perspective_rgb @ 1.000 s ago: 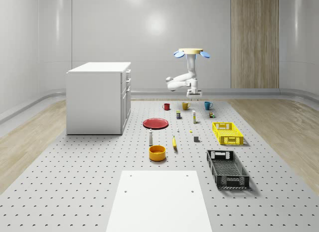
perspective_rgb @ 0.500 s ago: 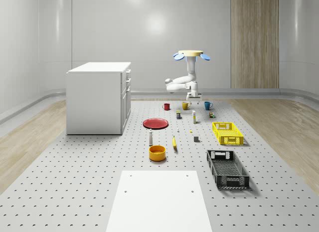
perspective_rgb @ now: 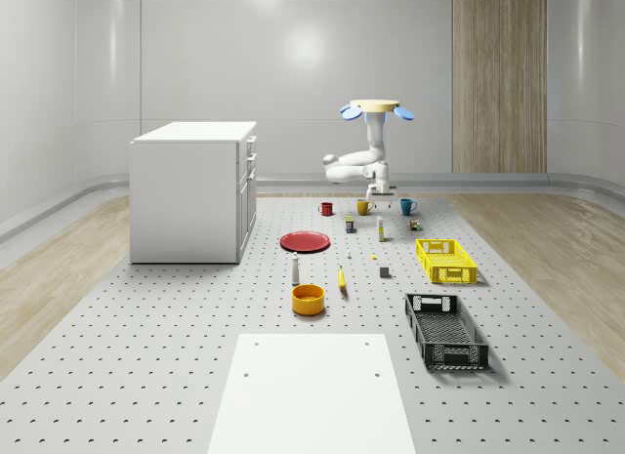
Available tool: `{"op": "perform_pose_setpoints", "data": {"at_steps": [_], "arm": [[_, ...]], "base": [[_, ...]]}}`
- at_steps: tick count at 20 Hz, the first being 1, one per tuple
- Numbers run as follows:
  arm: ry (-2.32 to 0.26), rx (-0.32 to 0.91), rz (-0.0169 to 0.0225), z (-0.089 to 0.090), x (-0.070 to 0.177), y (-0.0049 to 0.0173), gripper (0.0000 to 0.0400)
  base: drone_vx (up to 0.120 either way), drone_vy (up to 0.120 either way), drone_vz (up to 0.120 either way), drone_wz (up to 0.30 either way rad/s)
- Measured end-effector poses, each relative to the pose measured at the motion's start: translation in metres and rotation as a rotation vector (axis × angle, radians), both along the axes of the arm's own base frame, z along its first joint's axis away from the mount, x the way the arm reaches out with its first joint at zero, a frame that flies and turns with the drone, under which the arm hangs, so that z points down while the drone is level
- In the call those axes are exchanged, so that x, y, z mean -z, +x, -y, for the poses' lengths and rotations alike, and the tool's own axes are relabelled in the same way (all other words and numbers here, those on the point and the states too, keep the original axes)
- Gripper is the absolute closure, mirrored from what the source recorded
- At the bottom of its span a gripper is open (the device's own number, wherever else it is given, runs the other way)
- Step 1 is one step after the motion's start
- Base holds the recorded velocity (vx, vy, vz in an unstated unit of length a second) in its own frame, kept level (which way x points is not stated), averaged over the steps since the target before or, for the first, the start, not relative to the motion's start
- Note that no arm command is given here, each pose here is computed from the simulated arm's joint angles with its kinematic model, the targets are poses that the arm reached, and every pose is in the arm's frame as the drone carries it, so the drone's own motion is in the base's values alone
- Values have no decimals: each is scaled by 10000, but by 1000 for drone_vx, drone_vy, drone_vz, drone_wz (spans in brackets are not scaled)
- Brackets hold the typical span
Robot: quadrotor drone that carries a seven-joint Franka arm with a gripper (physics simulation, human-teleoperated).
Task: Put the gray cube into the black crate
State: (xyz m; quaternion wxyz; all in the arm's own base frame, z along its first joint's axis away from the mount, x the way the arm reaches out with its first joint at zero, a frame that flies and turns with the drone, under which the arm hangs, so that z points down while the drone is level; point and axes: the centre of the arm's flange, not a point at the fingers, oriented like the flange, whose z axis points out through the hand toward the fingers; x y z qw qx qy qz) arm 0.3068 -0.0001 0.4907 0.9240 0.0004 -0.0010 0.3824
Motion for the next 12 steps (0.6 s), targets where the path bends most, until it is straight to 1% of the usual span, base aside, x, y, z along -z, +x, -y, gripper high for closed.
{"op": "perform_pose_setpoints", "data": {"at_steps": [1,3,6,8,12], "arm": [[0,0,0,0,0,0,0],[0,0,0,0,0,0,0],[0,-1,0,0,0,0,0],[0,-1,0,0,0,0,0],[0,-1,0,0,0,0,0]], "base": [[120,0,-120,0],[120,0,-20,0],[120,-120,0,0],[120,0,-20,0],[120,0,-120,0]]}}
